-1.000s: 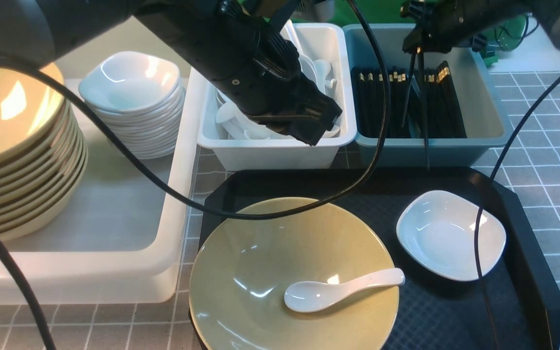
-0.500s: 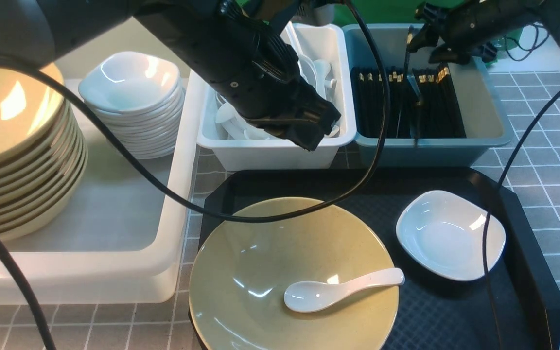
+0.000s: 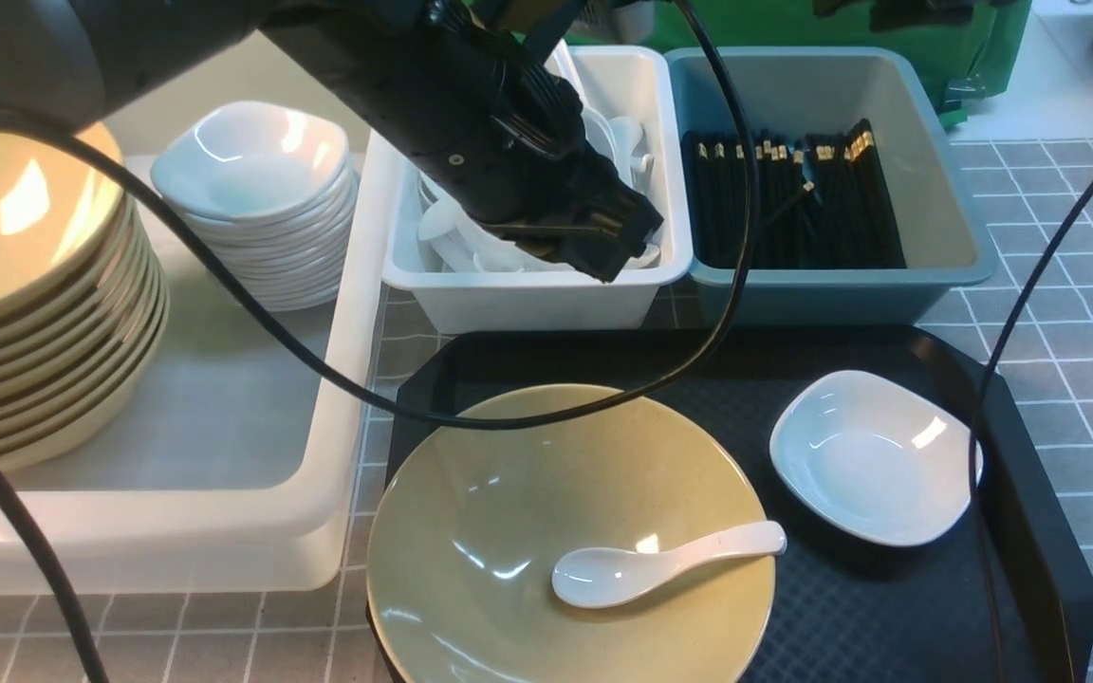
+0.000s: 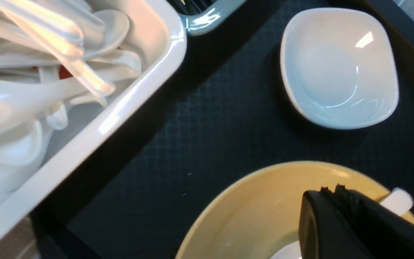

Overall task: On grey table put chopsticks spoon bowls plates into blue grey white boxes.
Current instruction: 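Reach down and grasp the white spoon resting in the bowl with the right gripper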

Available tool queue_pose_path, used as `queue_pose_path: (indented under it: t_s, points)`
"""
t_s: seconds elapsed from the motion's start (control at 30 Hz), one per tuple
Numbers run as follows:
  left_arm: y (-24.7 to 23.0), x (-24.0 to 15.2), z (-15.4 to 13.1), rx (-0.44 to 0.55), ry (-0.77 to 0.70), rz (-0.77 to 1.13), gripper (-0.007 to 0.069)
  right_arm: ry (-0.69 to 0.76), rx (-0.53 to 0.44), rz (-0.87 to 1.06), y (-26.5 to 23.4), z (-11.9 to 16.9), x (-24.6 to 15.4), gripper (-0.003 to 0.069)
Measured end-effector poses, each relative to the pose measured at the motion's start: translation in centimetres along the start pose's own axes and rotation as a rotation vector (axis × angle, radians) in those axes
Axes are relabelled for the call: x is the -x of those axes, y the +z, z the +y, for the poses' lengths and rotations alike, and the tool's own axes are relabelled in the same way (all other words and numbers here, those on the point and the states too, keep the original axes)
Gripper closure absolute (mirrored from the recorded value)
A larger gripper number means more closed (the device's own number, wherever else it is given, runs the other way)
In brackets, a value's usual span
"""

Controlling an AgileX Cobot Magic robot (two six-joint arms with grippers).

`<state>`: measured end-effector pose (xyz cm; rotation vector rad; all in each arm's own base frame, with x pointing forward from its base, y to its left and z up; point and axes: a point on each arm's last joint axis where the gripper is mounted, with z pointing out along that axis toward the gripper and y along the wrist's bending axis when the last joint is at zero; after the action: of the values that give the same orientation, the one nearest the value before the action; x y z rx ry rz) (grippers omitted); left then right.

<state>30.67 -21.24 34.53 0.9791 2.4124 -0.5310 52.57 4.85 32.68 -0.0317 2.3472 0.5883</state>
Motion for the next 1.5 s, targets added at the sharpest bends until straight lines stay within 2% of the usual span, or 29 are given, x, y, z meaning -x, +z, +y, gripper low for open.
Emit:
queue_pose_path:
  t_s: [0.17, 0.23, 0.27, 0.37, 0.4, 0.63, 0.73, 0.87, 1.0, 1.1, 1.23, 1.27, 1.3, 1.37, 1.5]
  points:
    - [-2.8, -0.6, 0.3, 0.143, 0.066, -0.006, 0.0636, -0.074, 0.037, 0.052, 1.7, 2.6, -1.1, 0.0334]
    - [-3.8, -1.0, 0.3, 0.181, 0.079, -0.010, 0.0636, -0.082, 0.042, 0.072, 2.2, 2.9, -1.5, 0.0362]
    - [-5.0, -2.0, 0.3, 0.232, 0.081, -0.005, 0.0636, -0.102, 0.050, 0.113, 3.3, 3.4, -2.3, 0.0419]
    - [-6.4, -3.3, 0.2, 0.284, 0.082, -0.006, 0.0636, -0.111, 0.058, 0.147, 4.2, 4.0, -3.0, 0.0472]
    - [-7.2, -5.1, 0.2, 0.323, 0.059, -0.003, 0.0636, -0.129, 0.068, 0.159, 4.5, 4.8, -3.4, 0.0519]
    - [-9.4, -11.3, 0.9, 0.382, -0.070, 0.006, 0.0636, -0.233, 0.117, 0.115, 1.9, 8.8, -2.9, 0.0609]
    - [-10.7, -15.5, 1.2, 0.425, -0.149, 0.011, 0.0636, -0.301, 0.179, 0.053, -1.7, 12.4, -2.2, 0.0619]
    - [-11.8, -18.2, 0.4, 0.426, -0.198, -0.024, 0.0636, -0.355, 0.216, 0.017, -4.6, 15.0, -2.1, 0.0619]
    - [-12.5, -18.4, -0.7, 0.373, -0.206, -0.105, 0.0636, -0.392, 0.228, 0.021, -6.1, 16.1, -2.4, 0.0619]
    - [-12.7, -17.8, -1.5, 0.293, -0.184, -0.190, 0.0636, -0.428, 0.224, 0.037, -7.6, 16.6, -2.9, 0.0619]
    - [-12.5, -16.7, -2.5, 0.182, -0.104, -0.287, 0.0636, -0.572, 0.108, 0.085, -11.3, 17.5, -5.0, 0.0619]
    - [-12.5, -16.6, -2.5, 0.179, -0.101, -0.291, 0.0636, -0.577, 0.110, 0.089, -11.5, 17.7, -5.2, 0.0619]
    - [-12.5, -16.4, -2.7, 0.157, -0.072, -0.310, 0.0636, -0.650, 0.072, 0.106, -13.2, 18.3, -6.5, 0.0619]
    - [-12.5, -16.3, -2.9, 0.139, -0.048, -0.316, 0.0636, -0.719, 0.059, 0.162, -14.3, 18.8, -8.7, 0.0619]
    - [-11.9, -16.5, -2.8, 0.117, -0.012, -0.250, 0.0636, -0.839, 0.103, 0.290, -15.6, 19.7, -13.8, 0.0619]
